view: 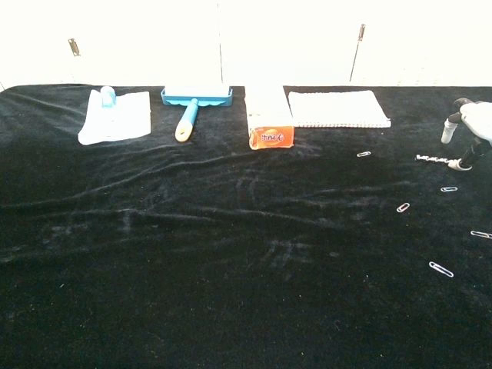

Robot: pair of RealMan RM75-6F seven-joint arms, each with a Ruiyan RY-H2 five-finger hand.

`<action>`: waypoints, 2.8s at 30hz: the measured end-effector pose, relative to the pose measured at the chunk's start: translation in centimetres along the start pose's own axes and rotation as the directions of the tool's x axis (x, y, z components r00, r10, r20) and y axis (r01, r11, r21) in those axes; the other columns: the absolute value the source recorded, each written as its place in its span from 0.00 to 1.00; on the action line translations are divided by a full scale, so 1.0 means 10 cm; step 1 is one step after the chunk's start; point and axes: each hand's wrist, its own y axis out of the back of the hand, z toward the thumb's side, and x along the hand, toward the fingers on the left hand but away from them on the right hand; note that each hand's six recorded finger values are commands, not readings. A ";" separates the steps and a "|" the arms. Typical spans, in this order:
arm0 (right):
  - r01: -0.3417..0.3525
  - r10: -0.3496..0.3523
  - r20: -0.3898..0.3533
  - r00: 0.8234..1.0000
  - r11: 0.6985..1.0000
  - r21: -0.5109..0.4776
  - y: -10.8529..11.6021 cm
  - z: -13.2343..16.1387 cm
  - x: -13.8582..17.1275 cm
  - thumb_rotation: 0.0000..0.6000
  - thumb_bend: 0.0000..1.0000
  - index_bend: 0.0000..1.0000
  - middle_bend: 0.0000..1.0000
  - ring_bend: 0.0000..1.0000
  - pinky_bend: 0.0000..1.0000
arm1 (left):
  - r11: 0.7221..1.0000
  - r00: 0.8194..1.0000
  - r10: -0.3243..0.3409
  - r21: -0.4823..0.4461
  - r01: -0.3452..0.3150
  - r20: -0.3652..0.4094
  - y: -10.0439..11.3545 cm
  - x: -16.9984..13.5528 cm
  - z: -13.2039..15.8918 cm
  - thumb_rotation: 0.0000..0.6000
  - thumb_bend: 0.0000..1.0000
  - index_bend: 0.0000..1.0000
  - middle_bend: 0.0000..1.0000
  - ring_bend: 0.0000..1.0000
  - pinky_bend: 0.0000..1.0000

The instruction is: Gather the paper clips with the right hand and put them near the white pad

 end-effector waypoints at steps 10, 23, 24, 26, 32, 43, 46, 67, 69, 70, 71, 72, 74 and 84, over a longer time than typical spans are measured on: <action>0.000 0.000 -0.019 1.000 1.000 0.018 -0.01 0.04 0.01 1.00 0.28 0.49 0.00 0.00 0.00 | 1.000 1.000 -0.004 -0.001 0.004 0.001 -0.01 0.01 0.00 1.00 0.38 0.00 0.00 0.00 0.00; -0.034 0.035 -0.027 0.999 0.998 0.043 -0.07 0.05 -0.03 1.00 0.28 0.52 0.00 0.00 0.00 | 1.000 1.000 -0.004 -0.002 0.004 -0.003 0.00 0.02 -0.02 1.00 0.38 0.00 0.00 0.00 0.00; -0.035 0.036 -0.027 0.999 0.999 0.039 -0.07 0.06 -0.04 1.00 0.28 0.52 0.00 0.00 0.00 | 1.000 1.000 -0.004 -0.002 0.004 -0.004 0.00 0.02 -0.02 1.00 0.38 0.00 0.00 0.00 0.00; -0.035 0.036 -0.027 0.999 0.999 0.038 -0.06 0.06 -0.05 1.00 0.28 0.52 0.00 0.00 0.00 | 1.000 1.000 -0.003 -0.002 0.003 -0.006 0.00 0.02 -0.03 1.00 0.38 0.00 0.00 0.00 0.00; -0.045 0.046 -0.028 0.999 0.998 0.043 -0.07 0.05 -0.07 1.00 0.29 0.52 0.00 0.00 0.00 | 1.000 1.000 -0.005 -0.003 0.005 -0.008 -0.01 0.03 -0.03 1.00 0.38 0.00 0.00 0.00 0.00; -0.072 0.073 -0.027 0.997 0.996 0.052 -0.10 0.06 -0.13 1.00 0.38 0.58 0.00 0.00 0.00 | 1.000 1.000 -0.003 -0.005 0.003 -0.012 0.00 0.04 -0.05 1.00 0.39 0.00 0.00 0.00 0.00; -0.069 0.071 -0.027 0.997 0.997 0.037 -0.09 0.06 -0.14 1.00 0.38 0.60 0.00 0.00 0.00 | 1.000 1.000 -0.002 -0.005 0.002 -0.012 0.00 0.05 -0.05 1.00 0.39 0.00 0.00 0.00 0.00; -0.038 0.037 -0.023 0.999 0.998 -0.053 0.00 0.04 -0.15 1.00 0.42 0.79 0.08 0.00 0.00 | 1.000 1.000 -0.003 -0.005 0.003 -0.005 -0.01 0.05 -0.04 1.00 0.39 0.00 0.00 0.00 0.00; -0.029 0.027 -0.025 0.999 0.997 -0.075 0.03 0.04 -0.14 1.00 0.42 0.81 0.09 0.00 0.00 | 1.000 1.000 -0.002 -0.005 0.002 -0.003 -0.01 0.05 -0.04 1.00 0.39 0.00 0.00 0.00 0.00; -0.024 0.022 -0.026 0.999 0.996 -0.083 0.04 0.04 -0.14 1.00 0.42 0.81 0.10 0.00 0.00 | 1.000 1.000 -0.002 -0.005 0.002 -0.003 -0.01 0.05 -0.04 1.00 0.39 0.00 0.00 0.00 0.00; -0.019 0.016 -0.028 0.999 0.996 -0.090 0.06 0.04 -0.14 1.00 0.43 0.81 0.10 0.00 0.00 | 1.000 1.000 -0.002 -0.004 0.002 -0.002 -0.01 0.05 -0.03 1.00 0.39 0.00 0.00 0.00 0.00; -0.011 0.008 -0.029 1.000 0.995 -0.099 0.08 0.03 -0.13 1.00 0.43 0.82 0.10 0.00 0.00 | 1.000 1.000 -0.003 -0.004 0.003 -0.001 -0.02 0.05 -0.03 1.00 0.39 0.00 0.00 0.00 0.00; 0.000 -0.003 -0.032 0.999 0.994 -0.110 0.11 0.02 -0.12 1.00 0.44 0.82 0.10 0.00 0.00 | 1.000 1.000 -0.005 -0.003 0.005 0.001 -0.02 0.05 -0.03 1.00 0.39 0.00 0.00 0.00 0.00; 0.029 -0.037 -0.072 0.997 0.994 -0.110 0.27 0.03 -0.05 1.00 0.45 0.83 0.11 0.00 0.00 | 1.000 1.000 -0.012 -0.002 0.012 0.006 -0.04 0.07 -0.01 1.00 0.39 0.00 0.00 0.00 0.00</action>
